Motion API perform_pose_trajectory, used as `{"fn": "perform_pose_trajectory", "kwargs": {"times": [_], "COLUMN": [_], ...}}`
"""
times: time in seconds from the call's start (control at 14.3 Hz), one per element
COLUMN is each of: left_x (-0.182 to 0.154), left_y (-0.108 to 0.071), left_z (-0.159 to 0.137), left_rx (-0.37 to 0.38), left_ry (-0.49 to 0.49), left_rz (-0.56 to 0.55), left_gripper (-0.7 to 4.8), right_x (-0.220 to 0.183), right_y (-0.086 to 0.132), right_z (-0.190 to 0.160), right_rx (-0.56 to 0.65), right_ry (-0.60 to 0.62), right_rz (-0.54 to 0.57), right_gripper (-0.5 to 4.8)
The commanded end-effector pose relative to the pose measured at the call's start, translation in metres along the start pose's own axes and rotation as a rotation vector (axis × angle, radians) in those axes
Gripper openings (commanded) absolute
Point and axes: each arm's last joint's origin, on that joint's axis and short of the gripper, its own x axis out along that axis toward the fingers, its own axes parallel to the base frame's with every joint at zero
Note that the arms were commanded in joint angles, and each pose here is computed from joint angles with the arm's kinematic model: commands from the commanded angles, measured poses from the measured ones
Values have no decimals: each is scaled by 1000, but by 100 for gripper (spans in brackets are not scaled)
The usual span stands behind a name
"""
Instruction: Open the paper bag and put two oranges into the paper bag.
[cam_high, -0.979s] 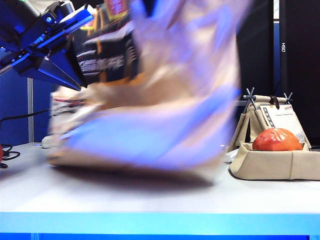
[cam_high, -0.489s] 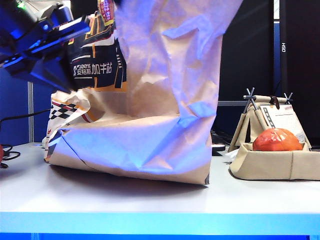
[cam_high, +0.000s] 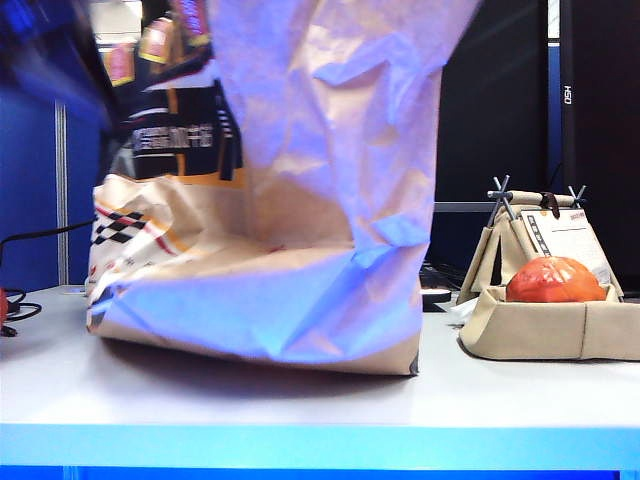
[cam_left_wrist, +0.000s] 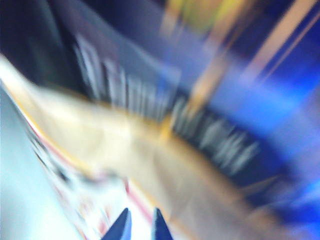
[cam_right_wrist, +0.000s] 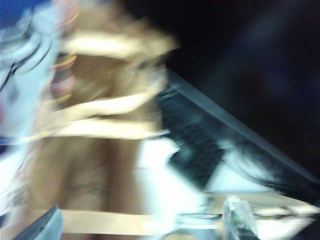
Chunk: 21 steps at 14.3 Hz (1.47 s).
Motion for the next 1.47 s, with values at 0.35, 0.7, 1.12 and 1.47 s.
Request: {"fn": "perform_pose_trajectory", "kwargs": {"times": [0.35,0.7,1.12,1.47], "left_x": [-106,-124,-124,-124], "left_y": [15,20,29,30], "left_z": [0,-12,-27,-31], "left_rx": [172,175,227,231], "left_ry": [-285,-280,-151,-111], "left_rz": [208,233,397,404], "left_gripper": [89,90,193,193], "right_x": [-54,5,156,198], "right_y": [-72,-130,-137,-122], "right_z": [-15,-44,-189,-224], "right_rx": [158,274,444,476], "right_ry": [-93,125,722,715], "right_rz": [-248,-197,42,115], "right_gripper": [410,410,410,410]}}
